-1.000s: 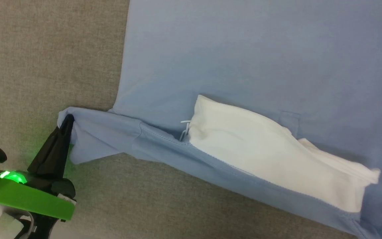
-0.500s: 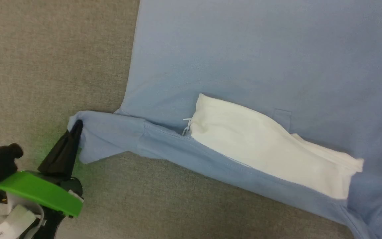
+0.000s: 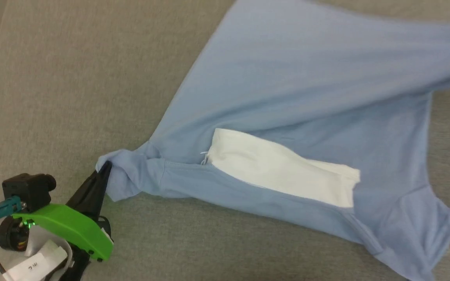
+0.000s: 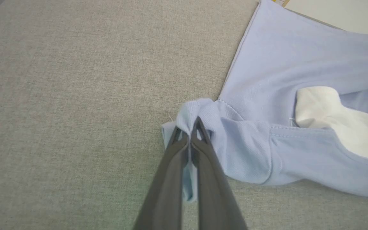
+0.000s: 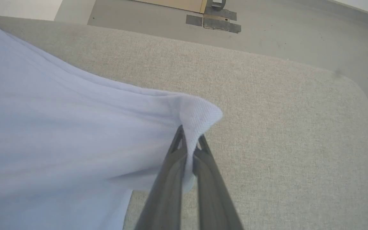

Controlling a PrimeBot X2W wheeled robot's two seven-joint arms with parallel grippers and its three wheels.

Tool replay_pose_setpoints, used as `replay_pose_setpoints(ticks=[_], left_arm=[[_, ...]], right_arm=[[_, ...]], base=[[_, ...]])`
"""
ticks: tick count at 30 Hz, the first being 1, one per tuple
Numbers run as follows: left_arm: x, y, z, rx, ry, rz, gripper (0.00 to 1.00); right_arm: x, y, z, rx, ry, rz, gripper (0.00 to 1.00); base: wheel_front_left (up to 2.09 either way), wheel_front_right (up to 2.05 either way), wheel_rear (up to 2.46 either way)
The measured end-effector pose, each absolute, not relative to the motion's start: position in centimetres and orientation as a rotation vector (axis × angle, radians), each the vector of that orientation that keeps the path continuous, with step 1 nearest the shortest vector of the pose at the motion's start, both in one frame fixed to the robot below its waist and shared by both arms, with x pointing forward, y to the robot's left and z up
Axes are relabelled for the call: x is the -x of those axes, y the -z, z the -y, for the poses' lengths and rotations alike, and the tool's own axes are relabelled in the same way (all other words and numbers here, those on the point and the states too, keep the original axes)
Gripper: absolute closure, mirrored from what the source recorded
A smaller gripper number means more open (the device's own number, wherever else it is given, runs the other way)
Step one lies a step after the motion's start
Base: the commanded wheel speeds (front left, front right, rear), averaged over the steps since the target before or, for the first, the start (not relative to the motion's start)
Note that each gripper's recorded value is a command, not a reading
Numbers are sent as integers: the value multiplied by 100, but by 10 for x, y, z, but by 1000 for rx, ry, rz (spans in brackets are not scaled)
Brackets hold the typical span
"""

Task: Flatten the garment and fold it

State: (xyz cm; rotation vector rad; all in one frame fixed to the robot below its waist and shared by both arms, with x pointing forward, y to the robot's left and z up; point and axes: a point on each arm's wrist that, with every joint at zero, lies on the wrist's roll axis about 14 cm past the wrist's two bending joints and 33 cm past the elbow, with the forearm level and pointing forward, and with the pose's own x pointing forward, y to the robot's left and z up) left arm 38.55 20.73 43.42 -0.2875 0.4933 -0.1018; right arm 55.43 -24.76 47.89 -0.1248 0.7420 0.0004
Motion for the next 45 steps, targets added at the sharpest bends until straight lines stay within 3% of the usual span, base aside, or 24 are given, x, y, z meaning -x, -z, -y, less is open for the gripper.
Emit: replay_pose_setpoints(ticks=[12, 21, 22, 23, 24, 27, 38, 45], left_arm=[[-377, -467, -167, 255, 206, -412, 100], [-374, -474, -149, 258, 249, -392, 100], [-374, -473, -149, 260, 249, -392, 100], [-374, -472, -149, 260, 247, -394, 100], [-373, -471, -150, 259, 244, -396, 100], [-373, -472, -151, 261, 239, -394, 100], [-366, -472, -151, 281, 232, -396, 100], [-367, -467, -154, 289, 220, -409, 100]], right_arm=[[-368, -423, 255, -79, 41, -914, 100], [-290, -372, 225, -263, 51, -1037, 100], [-290, -372, 224, -276, 52, -1027, 98], [-291, -374, 223, -281, 52, -1011, 70], [-294, -376, 223, -291, 55, -985, 0], [-306, -392, 227, -312, 67, -878, 0], [-383, -537, 258, -212, 79, -152, 0], [-413, -554, 246, -196, 49, -40, 0]], base=[[0, 0, 0], [0, 0, 0], [0, 0, 0], [0, 0, 0], [0, 0, 0], [0, 0, 0], [0, 0, 0], [0, 0, 0]])
